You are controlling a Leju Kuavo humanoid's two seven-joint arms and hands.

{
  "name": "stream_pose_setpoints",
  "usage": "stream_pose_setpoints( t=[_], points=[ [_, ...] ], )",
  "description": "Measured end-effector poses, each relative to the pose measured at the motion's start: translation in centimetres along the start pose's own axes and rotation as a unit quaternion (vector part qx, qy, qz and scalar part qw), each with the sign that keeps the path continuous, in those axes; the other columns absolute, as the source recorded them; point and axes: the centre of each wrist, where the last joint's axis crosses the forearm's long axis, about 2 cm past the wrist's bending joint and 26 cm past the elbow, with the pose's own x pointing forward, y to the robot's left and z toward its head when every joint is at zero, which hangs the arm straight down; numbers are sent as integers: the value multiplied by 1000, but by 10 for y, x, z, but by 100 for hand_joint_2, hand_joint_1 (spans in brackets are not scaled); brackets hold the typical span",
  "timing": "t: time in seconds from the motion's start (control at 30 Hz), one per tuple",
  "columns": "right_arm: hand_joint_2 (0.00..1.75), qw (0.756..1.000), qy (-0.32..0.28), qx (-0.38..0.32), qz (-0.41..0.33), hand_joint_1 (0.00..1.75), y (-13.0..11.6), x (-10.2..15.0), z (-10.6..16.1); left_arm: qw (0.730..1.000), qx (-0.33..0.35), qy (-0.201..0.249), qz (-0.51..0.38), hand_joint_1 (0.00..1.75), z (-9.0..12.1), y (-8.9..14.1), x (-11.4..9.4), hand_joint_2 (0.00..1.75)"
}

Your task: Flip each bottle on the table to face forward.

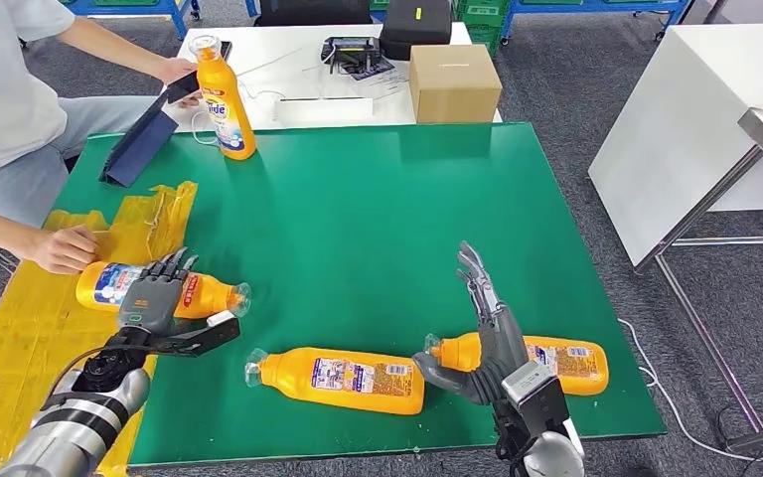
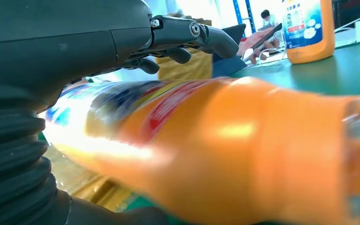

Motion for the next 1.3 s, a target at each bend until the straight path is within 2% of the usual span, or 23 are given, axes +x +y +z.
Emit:
stream_pose_setpoints(
  t=[0.2,0.43,1.0,1.07,1.17,1.3],
  points=[
    [175,1000,7,2,3,0,1,-1,3,997,44,-16,54,0,12,-2,11,175],
    [175,1000,18,-2,5,0,3,-3,10,978,148,-24,146,0,33,-4,35,175],
    [175,1000,22,-3,7,0,3,-4,13,964,184,-25,191,0,40,2,44,175],
    [175,1000,23,-6,18,0,3,-4,13,943,211,-38,253,0,43,4,47,175],
    [175,997,29,-16,68,0,1,-4,16,889,269,-65,364,0,53,15,57,175],
    [175,973,40,-22,226,0,-5,-2,19,823,328,-86,455,0,67,37,69,175]
  ],
)
